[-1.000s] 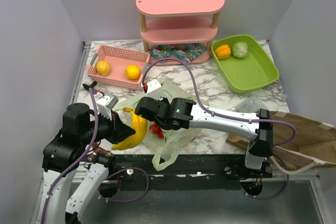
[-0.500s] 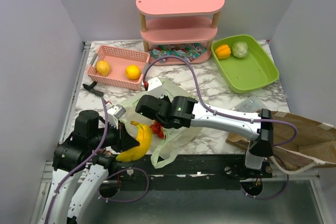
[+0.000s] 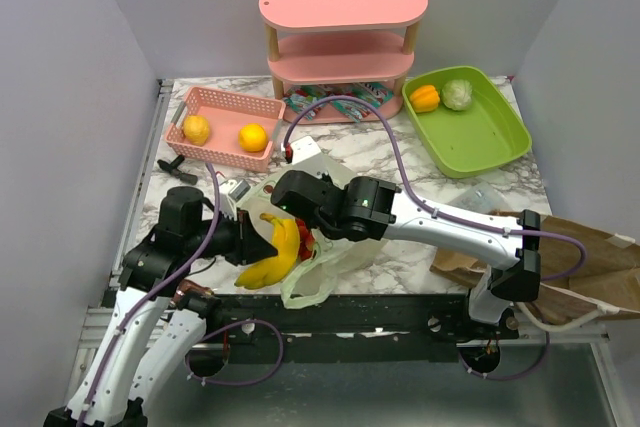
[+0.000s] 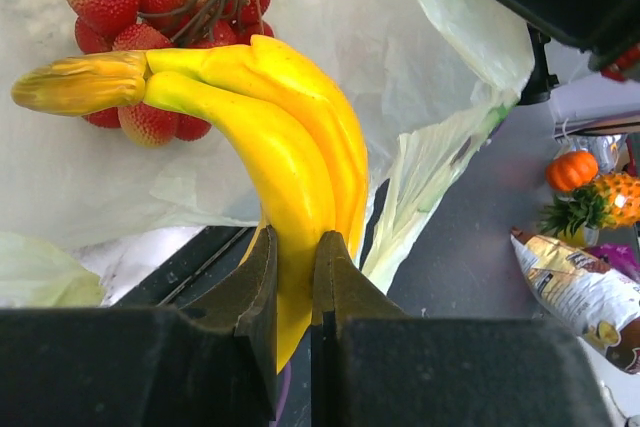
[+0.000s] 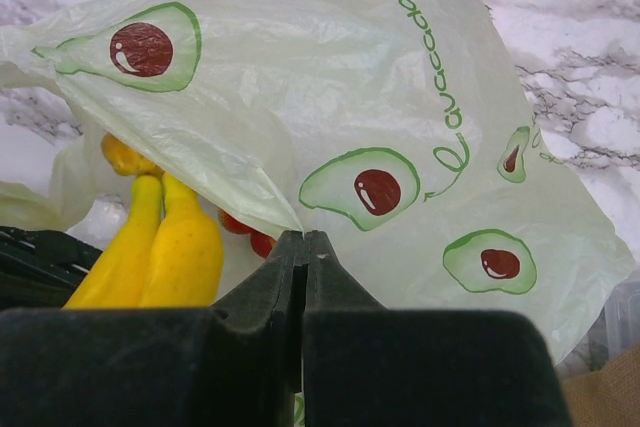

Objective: Place the food into the grocery bag and tie it
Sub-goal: Place the fake fruit in the grocery bag.

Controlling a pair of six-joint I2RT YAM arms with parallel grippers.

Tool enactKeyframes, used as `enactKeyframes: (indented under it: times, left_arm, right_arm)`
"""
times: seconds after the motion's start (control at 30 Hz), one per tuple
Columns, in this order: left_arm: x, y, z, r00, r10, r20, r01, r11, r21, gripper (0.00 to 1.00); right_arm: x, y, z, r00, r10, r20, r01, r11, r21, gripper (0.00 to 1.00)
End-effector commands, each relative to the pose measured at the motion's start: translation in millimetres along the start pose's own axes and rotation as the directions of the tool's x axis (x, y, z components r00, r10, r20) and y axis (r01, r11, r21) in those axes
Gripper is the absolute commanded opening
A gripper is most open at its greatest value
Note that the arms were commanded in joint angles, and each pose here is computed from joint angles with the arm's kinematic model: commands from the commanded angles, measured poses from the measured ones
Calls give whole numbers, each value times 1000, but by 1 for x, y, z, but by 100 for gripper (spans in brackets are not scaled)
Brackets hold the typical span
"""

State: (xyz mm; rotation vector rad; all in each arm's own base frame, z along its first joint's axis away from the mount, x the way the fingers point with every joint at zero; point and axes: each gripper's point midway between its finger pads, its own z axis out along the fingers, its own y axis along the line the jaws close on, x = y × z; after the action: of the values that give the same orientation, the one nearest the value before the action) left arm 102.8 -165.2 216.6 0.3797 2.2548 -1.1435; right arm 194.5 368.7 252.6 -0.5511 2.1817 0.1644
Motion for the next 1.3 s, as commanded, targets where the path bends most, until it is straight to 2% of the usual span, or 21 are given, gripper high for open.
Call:
enactKeyframes:
  times: [0.0, 0.33, 0.5, 0.63, 0.93, 1.27]
  left_arm:
    - [-24, -4, 10, 997, -19, 70, 17, 999, 27, 0]
    - [-61, -14, 25, 976, -119, 179, 112, 992, 49, 0]
    - [-77, -4, 37, 947, -206, 247, 207, 978, 21, 0]
    - [-85, -6, 47, 938, -235, 255, 233, 972, 37, 0]
    - [-86, 6, 71, 931, -265, 250, 282, 959, -34, 0]
    - [-107, 15, 84, 832, -353, 429, 392, 920, -3, 0]
  right_arm:
    - [-5, 1, -5, 1000, 8, 8, -7, 999, -35, 1]
    - [-3, 3, -7, 1000, 7, 0, -7, 998, -54, 1]
    - [-2, 3, -8, 1000, 14, 1, -14, 998, -60, 1]
    - [-6, 4, -10, 1000, 21, 8, -20, 998, -66, 1]
    - [-8, 0, -10, 1000, 19, 24, -18, 998, -53, 1]
    - [0, -3, -7, 999, 39, 18, -38, 999, -39, 1]
